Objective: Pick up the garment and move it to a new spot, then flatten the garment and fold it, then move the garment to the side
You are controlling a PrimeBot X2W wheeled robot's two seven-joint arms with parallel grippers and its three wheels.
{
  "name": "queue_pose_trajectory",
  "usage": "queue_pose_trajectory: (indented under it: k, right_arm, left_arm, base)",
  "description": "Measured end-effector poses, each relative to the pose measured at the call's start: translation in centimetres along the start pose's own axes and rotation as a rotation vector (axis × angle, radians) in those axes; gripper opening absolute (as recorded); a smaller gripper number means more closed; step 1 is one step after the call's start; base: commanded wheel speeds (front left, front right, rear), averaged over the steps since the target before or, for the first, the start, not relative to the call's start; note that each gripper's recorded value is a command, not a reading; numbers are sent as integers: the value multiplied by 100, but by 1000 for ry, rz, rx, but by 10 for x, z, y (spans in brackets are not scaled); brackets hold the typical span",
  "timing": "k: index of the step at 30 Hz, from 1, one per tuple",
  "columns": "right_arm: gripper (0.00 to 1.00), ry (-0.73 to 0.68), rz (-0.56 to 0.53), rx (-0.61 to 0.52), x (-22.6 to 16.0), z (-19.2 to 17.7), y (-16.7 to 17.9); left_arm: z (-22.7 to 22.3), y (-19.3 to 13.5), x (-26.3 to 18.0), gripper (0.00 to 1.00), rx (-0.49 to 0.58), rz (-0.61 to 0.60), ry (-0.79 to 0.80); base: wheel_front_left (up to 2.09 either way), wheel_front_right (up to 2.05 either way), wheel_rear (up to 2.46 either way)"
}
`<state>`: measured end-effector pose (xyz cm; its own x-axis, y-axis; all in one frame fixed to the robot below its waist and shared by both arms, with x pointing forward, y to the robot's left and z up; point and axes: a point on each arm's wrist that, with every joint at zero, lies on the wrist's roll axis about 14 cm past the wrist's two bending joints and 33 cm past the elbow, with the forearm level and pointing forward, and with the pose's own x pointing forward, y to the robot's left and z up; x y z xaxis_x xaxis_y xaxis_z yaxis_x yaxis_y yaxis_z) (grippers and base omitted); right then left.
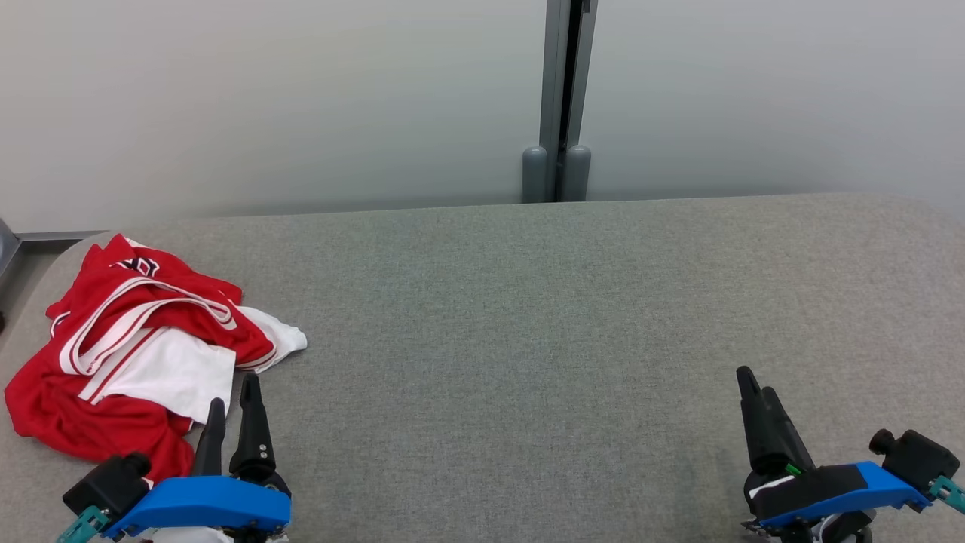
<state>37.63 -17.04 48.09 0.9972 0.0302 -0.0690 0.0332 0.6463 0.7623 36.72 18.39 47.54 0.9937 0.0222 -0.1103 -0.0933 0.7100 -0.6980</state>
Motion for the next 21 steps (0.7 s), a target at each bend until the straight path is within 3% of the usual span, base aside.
queue_pose_trajectory:
  k: [11, 14, 15, 21]
  right_arm:
    - [100, 0, 18, -123, 0, -3, 4]
    - [100, 5, 17, -173, 0, -5, 2]
    - [100, -5, 30, -271, 1, -3, 4]
    - [100, -11, 43, -338, 1, -3, 6]
  left_arm:
    - [-1, -3, -2, 100, 152, -14, -8]
    - [-3, -5, -3, 100, 206, -23, -7]
    - [-7, -5, -4, 100, 303, -33, -6]
    - [-10, -6, -5, 100, 368, -40, -5]
  base:
    - [0, 0, 0]
    - [0, 0, 0]
    - [0, 0, 0]
    - [0, 0, 0]
